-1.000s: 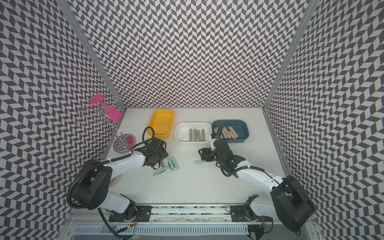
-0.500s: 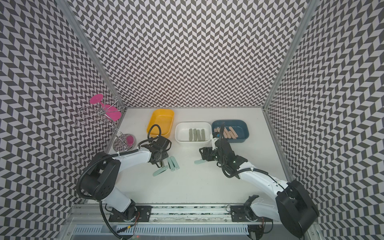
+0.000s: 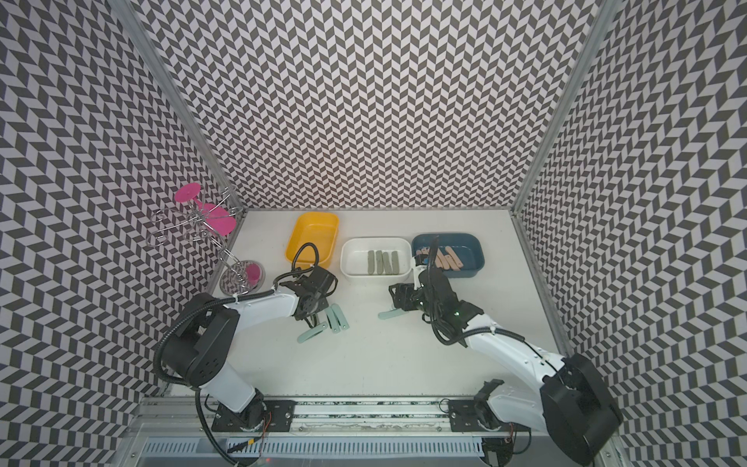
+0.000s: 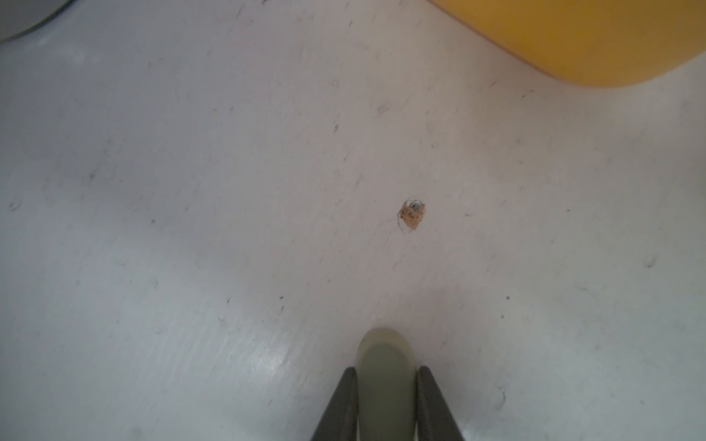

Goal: Place the fruit knives into the storage box by color
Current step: Pick up the fruit knife from the center of the board.

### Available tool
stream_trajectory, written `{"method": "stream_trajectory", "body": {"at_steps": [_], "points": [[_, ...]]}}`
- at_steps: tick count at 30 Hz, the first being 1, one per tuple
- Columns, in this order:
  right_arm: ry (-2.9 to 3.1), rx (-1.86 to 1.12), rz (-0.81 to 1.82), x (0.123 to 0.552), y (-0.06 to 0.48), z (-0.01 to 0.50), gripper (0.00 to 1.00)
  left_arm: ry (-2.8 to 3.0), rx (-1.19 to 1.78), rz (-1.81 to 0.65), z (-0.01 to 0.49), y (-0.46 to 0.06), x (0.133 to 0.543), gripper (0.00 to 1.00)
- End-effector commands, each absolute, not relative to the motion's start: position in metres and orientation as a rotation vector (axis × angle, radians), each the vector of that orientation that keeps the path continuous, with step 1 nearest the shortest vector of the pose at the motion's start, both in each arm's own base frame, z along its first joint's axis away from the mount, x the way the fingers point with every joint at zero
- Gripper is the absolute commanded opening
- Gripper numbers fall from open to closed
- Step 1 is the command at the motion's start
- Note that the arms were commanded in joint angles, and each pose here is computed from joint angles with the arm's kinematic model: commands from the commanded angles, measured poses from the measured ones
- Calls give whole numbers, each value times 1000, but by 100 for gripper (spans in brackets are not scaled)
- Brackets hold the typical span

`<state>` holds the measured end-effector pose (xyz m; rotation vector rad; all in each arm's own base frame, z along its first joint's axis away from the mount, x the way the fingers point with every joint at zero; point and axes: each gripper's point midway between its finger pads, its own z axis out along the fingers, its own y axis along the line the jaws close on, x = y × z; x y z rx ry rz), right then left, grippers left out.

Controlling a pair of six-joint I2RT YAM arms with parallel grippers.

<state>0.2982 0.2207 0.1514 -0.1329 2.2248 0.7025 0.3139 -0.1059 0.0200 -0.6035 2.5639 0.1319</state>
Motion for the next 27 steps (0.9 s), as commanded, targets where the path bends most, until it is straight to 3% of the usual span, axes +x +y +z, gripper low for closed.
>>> {"method": "stream_trajectory", "body": {"at_steps": [1,10,20,27], "points": [[2140,-117,724,306,223,180,76,2712,-576,169,-6,-105,283,20],[2144,-123,738,307,226,179,76,2623,-542,132,30,-104,302,15],[2143,-122,742,313,230,181,76,2446,-410,27,126,-118,342,15],[2143,-124,756,312,231,183,76,2347,-236,-120,183,-159,386,14]]}}
